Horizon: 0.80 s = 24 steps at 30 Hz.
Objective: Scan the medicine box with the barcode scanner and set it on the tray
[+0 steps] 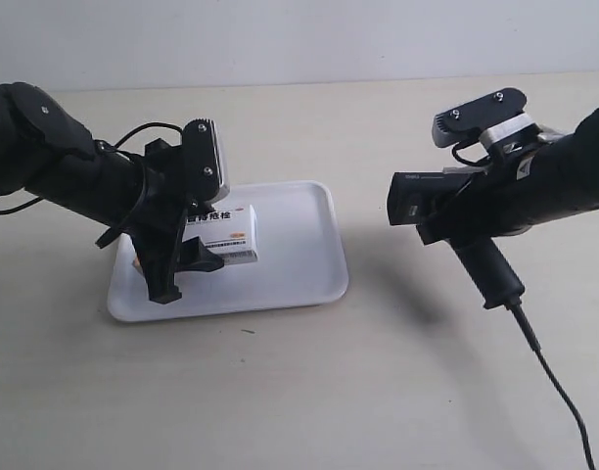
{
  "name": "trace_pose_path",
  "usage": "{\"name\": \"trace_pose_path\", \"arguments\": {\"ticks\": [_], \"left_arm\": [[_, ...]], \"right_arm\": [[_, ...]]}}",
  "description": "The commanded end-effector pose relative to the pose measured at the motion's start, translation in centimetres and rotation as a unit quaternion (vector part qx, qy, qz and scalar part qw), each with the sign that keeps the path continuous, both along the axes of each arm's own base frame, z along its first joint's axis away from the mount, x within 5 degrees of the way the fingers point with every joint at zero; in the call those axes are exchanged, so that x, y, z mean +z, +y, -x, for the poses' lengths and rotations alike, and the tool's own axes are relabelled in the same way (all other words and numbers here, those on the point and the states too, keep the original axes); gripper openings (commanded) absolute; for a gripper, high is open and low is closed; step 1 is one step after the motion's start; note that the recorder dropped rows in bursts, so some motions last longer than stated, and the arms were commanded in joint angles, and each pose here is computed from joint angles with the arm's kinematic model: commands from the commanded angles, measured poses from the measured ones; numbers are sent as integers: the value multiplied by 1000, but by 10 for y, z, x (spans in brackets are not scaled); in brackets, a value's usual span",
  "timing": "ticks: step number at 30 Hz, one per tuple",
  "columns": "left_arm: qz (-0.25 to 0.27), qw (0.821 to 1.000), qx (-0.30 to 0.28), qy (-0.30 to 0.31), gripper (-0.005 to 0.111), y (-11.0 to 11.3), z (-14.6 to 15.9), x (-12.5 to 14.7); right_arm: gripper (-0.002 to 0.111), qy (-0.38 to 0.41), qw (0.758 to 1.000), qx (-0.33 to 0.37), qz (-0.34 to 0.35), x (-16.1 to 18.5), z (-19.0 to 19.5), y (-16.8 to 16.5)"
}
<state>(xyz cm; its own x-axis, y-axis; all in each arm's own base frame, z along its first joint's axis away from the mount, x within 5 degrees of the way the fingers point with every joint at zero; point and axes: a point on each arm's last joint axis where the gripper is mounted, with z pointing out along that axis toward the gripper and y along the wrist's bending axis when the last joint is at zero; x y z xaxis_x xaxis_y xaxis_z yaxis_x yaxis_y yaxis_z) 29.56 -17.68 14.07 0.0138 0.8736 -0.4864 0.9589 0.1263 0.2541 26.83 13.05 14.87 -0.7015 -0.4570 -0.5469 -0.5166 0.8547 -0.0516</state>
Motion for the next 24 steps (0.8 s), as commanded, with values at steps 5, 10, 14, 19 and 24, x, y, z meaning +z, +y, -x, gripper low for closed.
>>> {"name": "trace_pose_path", "arguments": {"ticks": [5, 10, 14, 19, 24], "left_arm": [[4, 1000, -20, 13, 0, -1, 3, 1], [8, 999, -27, 26, 0, 2, 4, 2], [18, 999, -18, 38, 0, 14, 1, 7], [25, 999, -5, 46, 0, 22, -2, 8], [27, 999, -4, 47, 0, 22, -2, 8]], "right_arm": [[0, -18, 998, 50, 34, 6, 4, -2], [0, -23, 997, 60, 42, 7, 3, -2], [0, -27, 996, 65, 46, 7, 3, -2], [0, -34, 995, 75, 52, 8, 2, -2], [0, -40, 995, 78, 55, 13, -2, 0]]}}
